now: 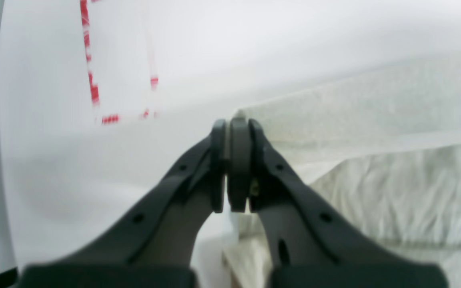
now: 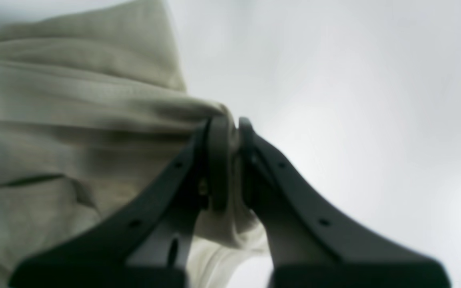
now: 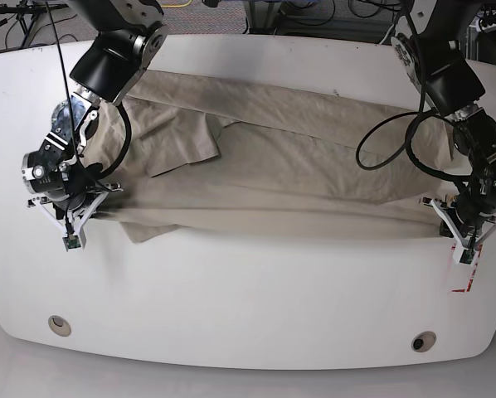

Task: Fold the T-shirt properly
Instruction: 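Fold the hem edge over toward the collar edge with both grippers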

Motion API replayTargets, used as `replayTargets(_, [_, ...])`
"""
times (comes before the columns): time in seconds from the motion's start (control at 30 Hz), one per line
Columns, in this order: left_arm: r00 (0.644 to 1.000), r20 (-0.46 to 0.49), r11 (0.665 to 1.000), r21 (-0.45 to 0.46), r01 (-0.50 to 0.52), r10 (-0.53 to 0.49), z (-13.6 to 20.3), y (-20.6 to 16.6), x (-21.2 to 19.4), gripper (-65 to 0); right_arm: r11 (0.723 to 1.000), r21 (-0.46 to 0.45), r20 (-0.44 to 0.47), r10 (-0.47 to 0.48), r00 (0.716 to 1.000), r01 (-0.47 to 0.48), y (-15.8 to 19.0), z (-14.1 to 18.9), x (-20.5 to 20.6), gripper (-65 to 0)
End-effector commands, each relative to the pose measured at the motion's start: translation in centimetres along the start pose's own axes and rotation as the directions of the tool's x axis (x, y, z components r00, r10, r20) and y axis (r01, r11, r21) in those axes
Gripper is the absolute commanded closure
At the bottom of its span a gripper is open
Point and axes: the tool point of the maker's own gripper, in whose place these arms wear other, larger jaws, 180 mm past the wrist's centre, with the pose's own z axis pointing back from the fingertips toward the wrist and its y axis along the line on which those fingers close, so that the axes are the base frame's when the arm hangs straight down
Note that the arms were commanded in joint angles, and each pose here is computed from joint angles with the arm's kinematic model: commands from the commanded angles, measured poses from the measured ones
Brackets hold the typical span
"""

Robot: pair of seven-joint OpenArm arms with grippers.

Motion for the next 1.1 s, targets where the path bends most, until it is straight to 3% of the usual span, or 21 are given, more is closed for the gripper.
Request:
replayTargets(0.0, [0.998, 0.052, 0.998, 0.057, 0.019, -0.022, 1.4, 1.6, 1.8, -0.8, 0.999, -0.048, 0.039, 0.015, 0.999, -0.014, -1.0, 1.4, 1.3, -1.7])
replayTargets(0.47, [0.995, -0.001, 0.988, 0.120, 0.096, -0.096, 3.7, 2.3, -0.8, -0.8, 0.978, -0.063, -0.045, 0.194, 0.980, -0.197, 2.2, 4.6, -2.3, -1.7])
replayTargets(0.83, [0.986, -0.099, 0.975, 0.165, 0.153, -0.138, 5.5, 3.7, -3.7, -1.0, 0.976, -0.037, -0.127, 0.211, 0.969, -0.217, 2.9, 4.9, -5.9, -1.6])
replayTargets(1.07, [0.978, -0.160, 0.979, 0.136, 0.153, -0.131, 5.0, 3.4, -6.2, -1.1, 0.976, -0.010, -0.176, 0.214, 0.961, -0.219, 3.7, 5.0, -8.3, -1.7])
